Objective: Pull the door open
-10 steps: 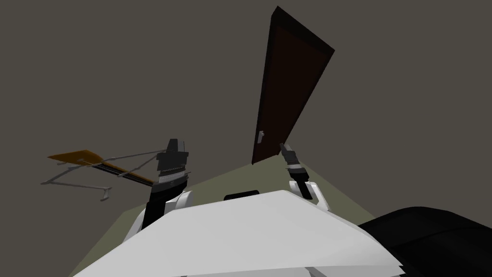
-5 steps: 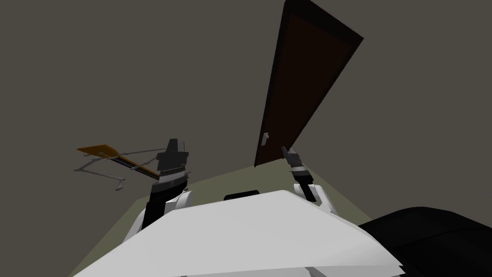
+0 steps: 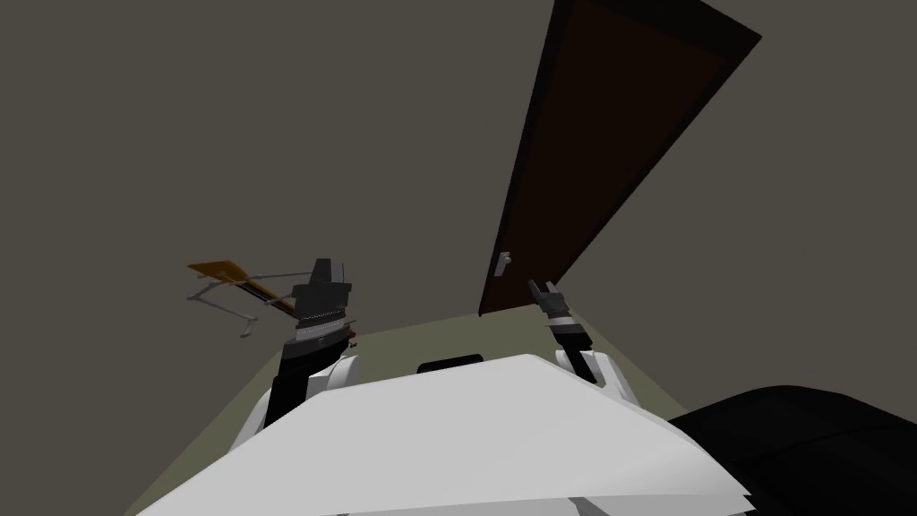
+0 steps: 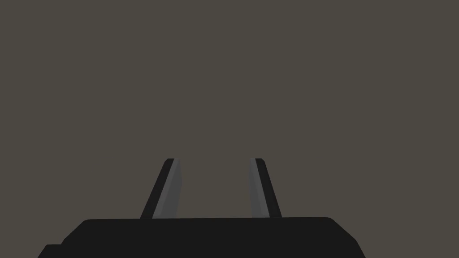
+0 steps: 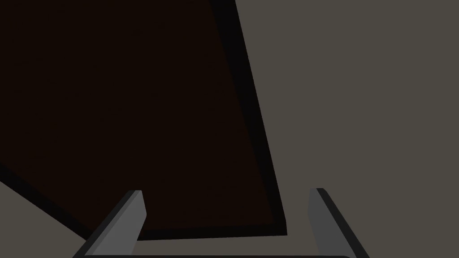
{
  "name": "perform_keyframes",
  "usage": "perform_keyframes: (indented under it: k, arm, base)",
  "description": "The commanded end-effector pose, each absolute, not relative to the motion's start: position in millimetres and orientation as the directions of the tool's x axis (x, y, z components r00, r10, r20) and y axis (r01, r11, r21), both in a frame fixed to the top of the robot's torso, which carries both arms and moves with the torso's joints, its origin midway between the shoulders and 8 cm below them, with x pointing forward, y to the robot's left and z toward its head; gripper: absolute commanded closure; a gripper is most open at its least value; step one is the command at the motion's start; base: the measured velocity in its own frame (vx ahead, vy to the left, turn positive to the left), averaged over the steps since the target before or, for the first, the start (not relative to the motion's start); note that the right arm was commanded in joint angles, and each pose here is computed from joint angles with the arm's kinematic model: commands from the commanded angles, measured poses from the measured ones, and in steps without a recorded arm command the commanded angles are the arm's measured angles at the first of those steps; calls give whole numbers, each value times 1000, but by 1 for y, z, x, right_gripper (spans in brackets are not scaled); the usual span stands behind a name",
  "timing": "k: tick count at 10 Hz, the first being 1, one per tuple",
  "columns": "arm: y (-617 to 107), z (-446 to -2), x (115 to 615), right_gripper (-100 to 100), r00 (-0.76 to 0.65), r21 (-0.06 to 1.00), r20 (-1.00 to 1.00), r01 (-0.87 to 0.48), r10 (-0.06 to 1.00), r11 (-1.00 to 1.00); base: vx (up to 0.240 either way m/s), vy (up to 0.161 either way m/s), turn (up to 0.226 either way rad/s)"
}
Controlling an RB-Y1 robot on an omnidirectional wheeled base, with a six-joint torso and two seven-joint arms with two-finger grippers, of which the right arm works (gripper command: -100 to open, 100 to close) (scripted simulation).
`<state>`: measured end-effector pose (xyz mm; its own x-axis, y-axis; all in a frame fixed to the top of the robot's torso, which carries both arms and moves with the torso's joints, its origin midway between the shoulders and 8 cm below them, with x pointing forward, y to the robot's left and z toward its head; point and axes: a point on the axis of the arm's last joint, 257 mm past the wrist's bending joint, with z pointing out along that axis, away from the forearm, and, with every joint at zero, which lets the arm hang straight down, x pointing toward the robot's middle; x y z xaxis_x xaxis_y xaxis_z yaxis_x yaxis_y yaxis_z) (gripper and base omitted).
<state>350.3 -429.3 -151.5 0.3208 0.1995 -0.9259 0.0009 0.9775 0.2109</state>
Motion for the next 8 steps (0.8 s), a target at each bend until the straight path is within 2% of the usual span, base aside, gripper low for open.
perform_keyframes:
  k: [1,8]
  arm:
    - [-440,-163,346,-100,297,179,-941,30,162,983]
    - [-475,-211,322,-100,189,78,-980,130,53,988]
  base:
    - [58,-82,161]
    - [69,-72,164]
